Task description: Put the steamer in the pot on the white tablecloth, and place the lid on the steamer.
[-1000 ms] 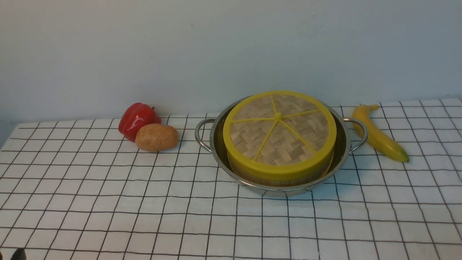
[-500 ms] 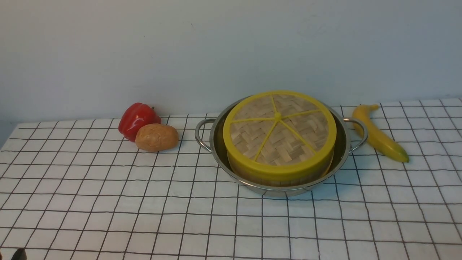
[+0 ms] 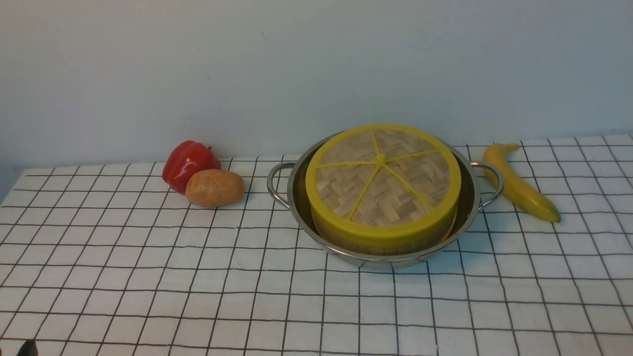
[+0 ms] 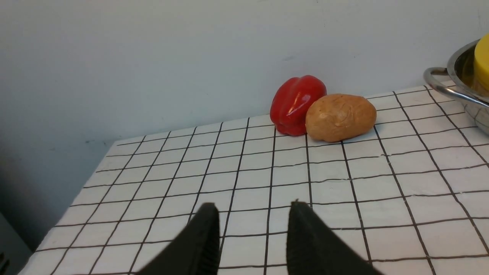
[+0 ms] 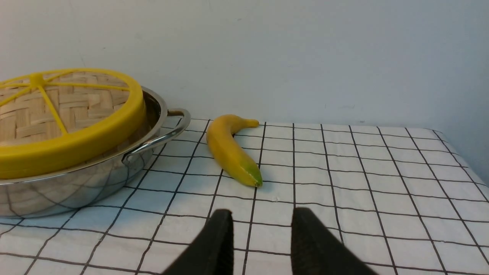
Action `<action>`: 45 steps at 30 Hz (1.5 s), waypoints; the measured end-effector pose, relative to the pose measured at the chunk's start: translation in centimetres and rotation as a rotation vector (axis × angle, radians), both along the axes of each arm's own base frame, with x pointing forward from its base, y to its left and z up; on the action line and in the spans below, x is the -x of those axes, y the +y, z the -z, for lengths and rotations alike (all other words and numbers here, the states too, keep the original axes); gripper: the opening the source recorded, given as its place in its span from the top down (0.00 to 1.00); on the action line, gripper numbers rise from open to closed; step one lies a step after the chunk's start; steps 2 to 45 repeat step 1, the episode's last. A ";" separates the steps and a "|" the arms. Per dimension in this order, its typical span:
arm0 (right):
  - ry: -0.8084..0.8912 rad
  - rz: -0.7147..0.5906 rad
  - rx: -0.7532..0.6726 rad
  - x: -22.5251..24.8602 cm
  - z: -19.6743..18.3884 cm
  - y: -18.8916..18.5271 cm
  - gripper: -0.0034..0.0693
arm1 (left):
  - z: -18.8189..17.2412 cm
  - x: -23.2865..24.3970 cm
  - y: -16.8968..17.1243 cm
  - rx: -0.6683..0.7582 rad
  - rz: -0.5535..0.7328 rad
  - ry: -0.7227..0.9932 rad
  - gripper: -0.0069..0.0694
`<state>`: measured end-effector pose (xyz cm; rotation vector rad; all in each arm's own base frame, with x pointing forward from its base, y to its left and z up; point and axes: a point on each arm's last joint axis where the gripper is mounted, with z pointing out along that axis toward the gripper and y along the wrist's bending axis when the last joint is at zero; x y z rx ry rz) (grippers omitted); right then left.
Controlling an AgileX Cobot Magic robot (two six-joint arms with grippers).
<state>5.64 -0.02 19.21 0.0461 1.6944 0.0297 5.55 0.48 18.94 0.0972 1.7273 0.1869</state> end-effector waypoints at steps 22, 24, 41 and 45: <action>0.000 0.000 0.000 0.0 0.0 0.0 0.62 | 0.0 0.0 0.0 0.000 0.000 0.000 0.59; 0.000 0.000 0.000 0.0 0.0 0.0 0.62 | 0.0 0.0 0.0 0.000 0.000 0.000 0.59; 0.000 0.000 0.000 0.0 0.0 0.0 0.62 | 0.0 0.0 0.0 0.000 0.000 0.000 0.59; 0.000 0.000 0.000 0.0 0.0 0.0 0.62 | 0.0 0.0 0.0 0.000 0.000 0.000 0.59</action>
